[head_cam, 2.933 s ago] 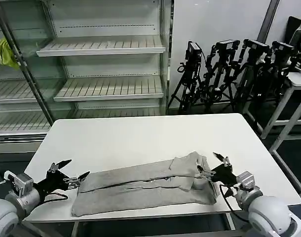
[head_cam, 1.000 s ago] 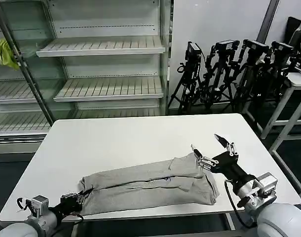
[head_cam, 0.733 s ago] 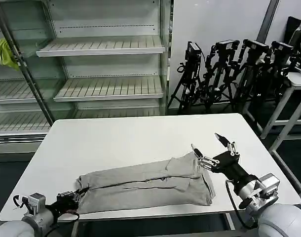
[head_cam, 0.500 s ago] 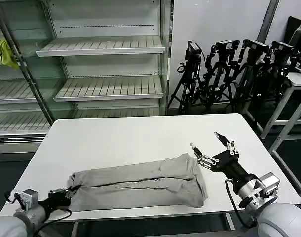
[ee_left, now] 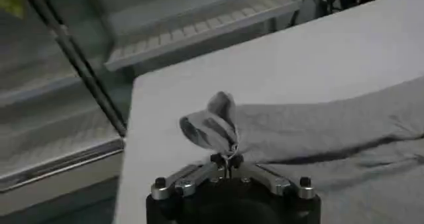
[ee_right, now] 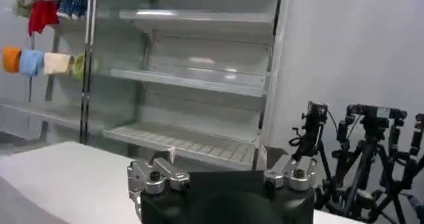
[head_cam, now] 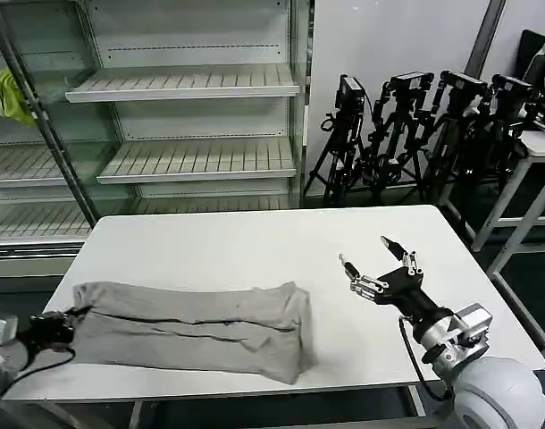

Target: Fold and organize the clothes.

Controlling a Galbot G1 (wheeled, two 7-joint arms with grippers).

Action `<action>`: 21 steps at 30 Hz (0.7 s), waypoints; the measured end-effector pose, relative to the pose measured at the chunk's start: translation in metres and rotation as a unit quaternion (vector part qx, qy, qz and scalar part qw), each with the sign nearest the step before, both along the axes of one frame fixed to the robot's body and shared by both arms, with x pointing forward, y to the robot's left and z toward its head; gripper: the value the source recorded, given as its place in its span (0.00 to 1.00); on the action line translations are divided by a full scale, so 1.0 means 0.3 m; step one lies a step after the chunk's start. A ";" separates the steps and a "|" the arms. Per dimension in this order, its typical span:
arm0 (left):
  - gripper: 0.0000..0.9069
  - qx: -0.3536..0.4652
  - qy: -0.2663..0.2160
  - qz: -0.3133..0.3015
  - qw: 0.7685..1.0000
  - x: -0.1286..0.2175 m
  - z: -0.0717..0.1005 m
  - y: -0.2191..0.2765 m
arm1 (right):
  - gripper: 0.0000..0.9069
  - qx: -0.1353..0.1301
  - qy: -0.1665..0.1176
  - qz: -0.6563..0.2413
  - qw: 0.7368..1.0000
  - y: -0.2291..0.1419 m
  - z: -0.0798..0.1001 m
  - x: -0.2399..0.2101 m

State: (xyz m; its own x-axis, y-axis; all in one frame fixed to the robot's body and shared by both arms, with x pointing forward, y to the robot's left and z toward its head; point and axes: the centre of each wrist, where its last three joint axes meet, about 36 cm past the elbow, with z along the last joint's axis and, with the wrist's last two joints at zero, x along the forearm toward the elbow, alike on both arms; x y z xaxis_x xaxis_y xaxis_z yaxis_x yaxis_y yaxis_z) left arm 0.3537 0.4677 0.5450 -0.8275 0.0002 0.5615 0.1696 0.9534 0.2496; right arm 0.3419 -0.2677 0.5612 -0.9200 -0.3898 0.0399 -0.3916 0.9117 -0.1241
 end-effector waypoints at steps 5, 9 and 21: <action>0.04 0.030 -0.009 0.014 0.999 0.024 0.068 0.074 | 1.00 0.004 0.001 0.001 1.000 0.001 -0.010 0.014; 0.04 0.049 -0.015 0.016 0.999 0.035 0.128 0.106 | 1.00 0.006 0.003 0.002 1.000 0.004 -0.022 0.025; 0.06 0.011 -0.039 -0.026 0.999 0.025 0.206 -0.003 | 1.00 -0.010 0.009 0.001 1.000 -0.003 -0.034 0.041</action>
State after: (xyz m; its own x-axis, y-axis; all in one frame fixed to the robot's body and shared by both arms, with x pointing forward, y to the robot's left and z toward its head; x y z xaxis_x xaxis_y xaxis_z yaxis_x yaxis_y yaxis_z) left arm 0.3612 0.4667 0.6068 -0.8677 0.0325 0.4960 0.1975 0.9383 0.2840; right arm 0.3542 -0.2685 0.5510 -0.9184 -0.3904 0.0645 -0.3956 0.9085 -0.1343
